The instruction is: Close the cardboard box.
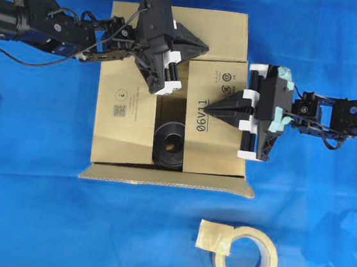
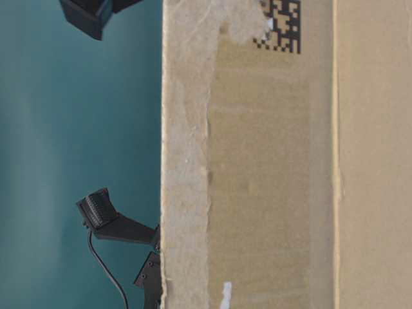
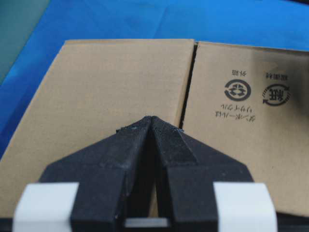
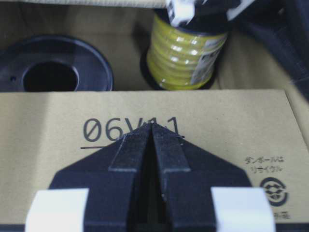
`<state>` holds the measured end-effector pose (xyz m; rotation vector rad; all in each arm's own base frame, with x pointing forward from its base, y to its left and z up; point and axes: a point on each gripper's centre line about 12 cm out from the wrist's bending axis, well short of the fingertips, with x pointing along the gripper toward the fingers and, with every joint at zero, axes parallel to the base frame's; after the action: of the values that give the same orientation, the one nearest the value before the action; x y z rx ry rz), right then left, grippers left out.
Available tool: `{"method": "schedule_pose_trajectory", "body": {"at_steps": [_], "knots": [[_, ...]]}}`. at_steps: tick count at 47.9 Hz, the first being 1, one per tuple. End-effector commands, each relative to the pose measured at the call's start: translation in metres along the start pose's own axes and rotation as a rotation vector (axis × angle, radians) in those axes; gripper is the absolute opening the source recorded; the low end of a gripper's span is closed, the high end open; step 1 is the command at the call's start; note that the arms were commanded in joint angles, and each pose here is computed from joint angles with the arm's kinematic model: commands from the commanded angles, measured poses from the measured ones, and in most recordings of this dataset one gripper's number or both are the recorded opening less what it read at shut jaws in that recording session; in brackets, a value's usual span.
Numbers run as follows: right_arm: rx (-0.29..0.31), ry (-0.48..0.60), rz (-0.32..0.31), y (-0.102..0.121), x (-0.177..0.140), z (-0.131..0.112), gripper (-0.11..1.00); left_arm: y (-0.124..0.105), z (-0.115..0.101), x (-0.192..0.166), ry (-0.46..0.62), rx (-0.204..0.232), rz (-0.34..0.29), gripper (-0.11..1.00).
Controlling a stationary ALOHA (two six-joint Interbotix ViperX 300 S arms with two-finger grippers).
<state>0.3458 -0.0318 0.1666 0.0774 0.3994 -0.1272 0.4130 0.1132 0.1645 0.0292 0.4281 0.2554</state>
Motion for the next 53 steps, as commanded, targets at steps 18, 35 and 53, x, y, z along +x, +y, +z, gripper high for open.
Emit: {"method": "schedule_pose_trajectory", "body": {"at_steps": [18, 35, 53], "knots": [[0.003, -0.172, 0.076, 0.022, -0.061, 0.073, 0.01, -0.011, 0.009, -0.003, -0.041, 0.017, -0.022, 0.02], [-0.054, -0.284, 0.335, 0.096, -0.107, 0.083, 0.01, -0.011, 0.008, -0.003, -0.038, 0.026, -0.022, 0.02], [-0.108, -0.154, 0.470, 0.147, -0.093, 0.043, 0.01, -0.011, 0.008, -0.003, -0.036, 0.029, -0.022, 0.02]]}}
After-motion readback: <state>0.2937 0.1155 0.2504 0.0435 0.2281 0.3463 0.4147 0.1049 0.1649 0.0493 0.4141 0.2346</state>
